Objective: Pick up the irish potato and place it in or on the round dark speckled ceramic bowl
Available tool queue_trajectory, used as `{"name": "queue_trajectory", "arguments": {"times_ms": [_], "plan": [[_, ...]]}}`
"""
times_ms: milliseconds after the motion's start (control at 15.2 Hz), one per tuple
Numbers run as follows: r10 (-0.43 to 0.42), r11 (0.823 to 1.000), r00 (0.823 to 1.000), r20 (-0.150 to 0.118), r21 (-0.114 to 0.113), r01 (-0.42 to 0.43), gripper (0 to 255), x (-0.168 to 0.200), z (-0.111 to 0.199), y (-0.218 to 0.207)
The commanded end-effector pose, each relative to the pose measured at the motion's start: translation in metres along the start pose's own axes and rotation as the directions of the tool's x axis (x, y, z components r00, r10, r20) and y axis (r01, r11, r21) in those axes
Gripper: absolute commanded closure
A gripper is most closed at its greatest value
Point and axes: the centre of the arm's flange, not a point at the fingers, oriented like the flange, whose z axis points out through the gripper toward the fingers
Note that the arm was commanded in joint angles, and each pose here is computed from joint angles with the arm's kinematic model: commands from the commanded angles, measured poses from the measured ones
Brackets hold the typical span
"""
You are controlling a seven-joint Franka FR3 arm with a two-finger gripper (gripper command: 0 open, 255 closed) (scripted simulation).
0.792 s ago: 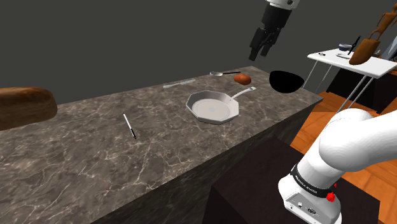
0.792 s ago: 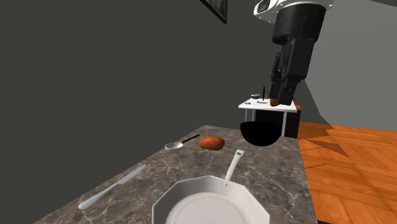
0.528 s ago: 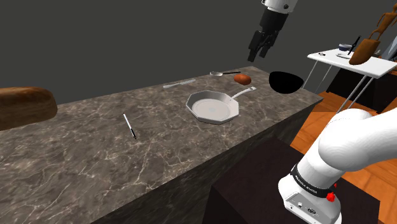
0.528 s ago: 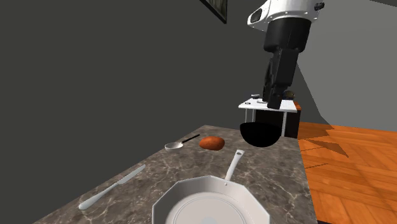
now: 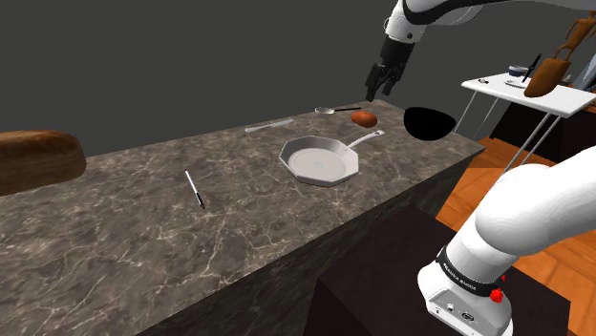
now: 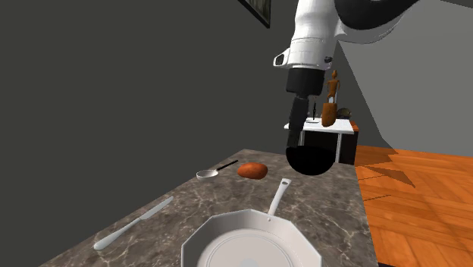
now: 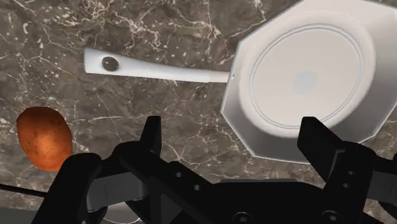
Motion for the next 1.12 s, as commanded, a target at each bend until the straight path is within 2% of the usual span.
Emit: {"name": "queue_trajectory", "arguments": {"times_ms": [0,1056], "plan": [[0.011,1.0,1.0,0.0,-0.007,-0.011,0,0.01,0.014,0.02],[0.102,0.994,0.995,0.007,-0.052,-0.101,0,0.086,0.127,0.175]]}}
